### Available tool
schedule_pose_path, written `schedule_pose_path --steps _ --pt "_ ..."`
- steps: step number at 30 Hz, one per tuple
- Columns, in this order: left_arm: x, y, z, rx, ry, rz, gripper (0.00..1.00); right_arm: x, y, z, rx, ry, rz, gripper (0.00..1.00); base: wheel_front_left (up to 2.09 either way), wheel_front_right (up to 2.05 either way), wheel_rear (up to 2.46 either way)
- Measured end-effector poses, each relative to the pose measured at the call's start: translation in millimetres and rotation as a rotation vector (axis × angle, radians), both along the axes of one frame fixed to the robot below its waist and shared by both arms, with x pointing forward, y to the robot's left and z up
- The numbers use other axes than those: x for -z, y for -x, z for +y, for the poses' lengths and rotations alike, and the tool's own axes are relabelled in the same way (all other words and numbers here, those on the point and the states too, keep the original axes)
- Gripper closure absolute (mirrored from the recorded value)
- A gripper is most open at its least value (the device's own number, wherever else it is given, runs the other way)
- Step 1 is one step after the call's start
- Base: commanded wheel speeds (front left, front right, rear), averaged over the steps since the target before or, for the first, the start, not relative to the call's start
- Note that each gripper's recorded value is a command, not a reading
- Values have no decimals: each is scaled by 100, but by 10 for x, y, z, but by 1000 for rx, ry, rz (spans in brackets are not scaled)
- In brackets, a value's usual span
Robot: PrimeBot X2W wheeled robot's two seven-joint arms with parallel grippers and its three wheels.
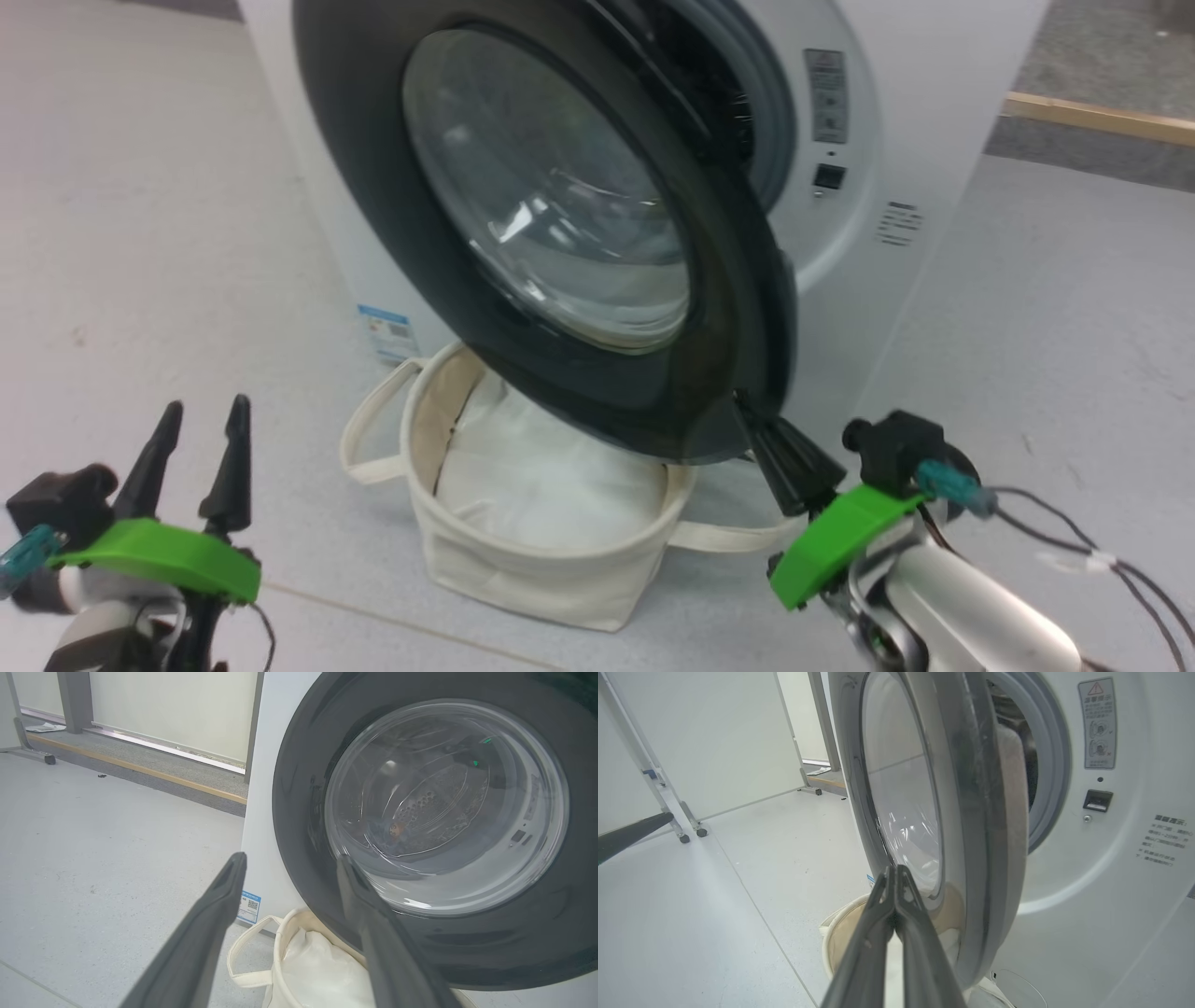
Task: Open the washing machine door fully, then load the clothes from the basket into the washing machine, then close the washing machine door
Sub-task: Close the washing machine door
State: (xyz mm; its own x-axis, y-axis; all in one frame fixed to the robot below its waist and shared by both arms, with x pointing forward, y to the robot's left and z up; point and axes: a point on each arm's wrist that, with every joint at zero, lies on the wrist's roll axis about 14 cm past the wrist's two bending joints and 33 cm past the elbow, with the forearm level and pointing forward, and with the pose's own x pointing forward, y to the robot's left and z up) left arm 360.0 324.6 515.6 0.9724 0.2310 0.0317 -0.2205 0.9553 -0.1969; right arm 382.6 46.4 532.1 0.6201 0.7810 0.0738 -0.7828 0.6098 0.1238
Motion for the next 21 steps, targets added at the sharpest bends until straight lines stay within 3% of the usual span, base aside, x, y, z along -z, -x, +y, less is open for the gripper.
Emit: schedule_pose_path --steps 9,21 --pt "22 145 75 -34 20 0 0 129 -243 184 -11 45 39 100 0 0 0" --pt "119 47 68 -30 17 30 0 159 -761 -78 122 21 43 100 0 0 0"
